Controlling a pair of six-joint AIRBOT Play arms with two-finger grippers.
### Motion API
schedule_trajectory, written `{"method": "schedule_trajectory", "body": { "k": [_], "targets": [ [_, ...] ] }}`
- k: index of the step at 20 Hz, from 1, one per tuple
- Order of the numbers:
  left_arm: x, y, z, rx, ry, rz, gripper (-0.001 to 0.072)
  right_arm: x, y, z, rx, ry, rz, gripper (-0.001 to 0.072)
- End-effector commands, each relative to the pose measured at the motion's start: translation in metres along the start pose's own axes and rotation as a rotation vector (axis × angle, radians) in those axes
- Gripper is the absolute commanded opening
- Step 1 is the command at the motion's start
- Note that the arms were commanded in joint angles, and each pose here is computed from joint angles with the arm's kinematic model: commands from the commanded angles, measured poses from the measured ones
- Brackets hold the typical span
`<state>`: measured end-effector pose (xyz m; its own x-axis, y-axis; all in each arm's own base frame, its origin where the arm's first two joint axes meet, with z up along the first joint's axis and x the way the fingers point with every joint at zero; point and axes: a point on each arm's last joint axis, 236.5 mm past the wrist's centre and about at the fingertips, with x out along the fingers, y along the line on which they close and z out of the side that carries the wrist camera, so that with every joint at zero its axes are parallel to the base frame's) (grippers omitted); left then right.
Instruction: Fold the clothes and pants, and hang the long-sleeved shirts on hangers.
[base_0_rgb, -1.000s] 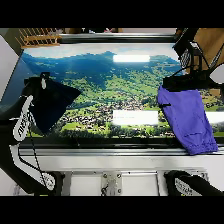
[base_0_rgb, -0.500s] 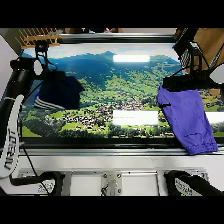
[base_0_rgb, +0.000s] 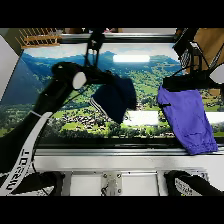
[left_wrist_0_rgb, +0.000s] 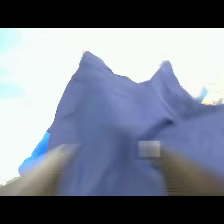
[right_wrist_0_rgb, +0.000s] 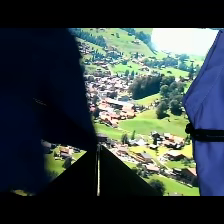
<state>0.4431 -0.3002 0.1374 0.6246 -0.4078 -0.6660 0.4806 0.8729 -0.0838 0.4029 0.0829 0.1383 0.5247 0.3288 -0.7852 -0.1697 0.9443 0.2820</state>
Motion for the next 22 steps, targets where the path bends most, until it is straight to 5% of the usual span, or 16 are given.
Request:
{"method": "schedule_trajectory", "body": {
  "k": [1,9,15,22],
  "targets": [
    [0.029,-0.02,-0.006,-0.003,-0.004,-0.029,0.0697,0.0,0.0,0.001,0.0,-0.004,-0.001,0.0007],
    [0.059,0.142,-0.059,-0.357,0.168,0.143,0.0697,0.0,0.002,0.003,0.005,-0.011,0.009,0.0007],
    [0.131,0.134,-0.139,-0.653,0.383,-0.078,0.0697,0.005,0.007,-0.01,0.021,0.039,0.037,0.0007],
    [0.157,0.105,-0.156,-0.644,0.416,-0.153,0.0697,0.023,0.001,-0.053,0.051,0.169,0.04,0.0008]
  ]
}}
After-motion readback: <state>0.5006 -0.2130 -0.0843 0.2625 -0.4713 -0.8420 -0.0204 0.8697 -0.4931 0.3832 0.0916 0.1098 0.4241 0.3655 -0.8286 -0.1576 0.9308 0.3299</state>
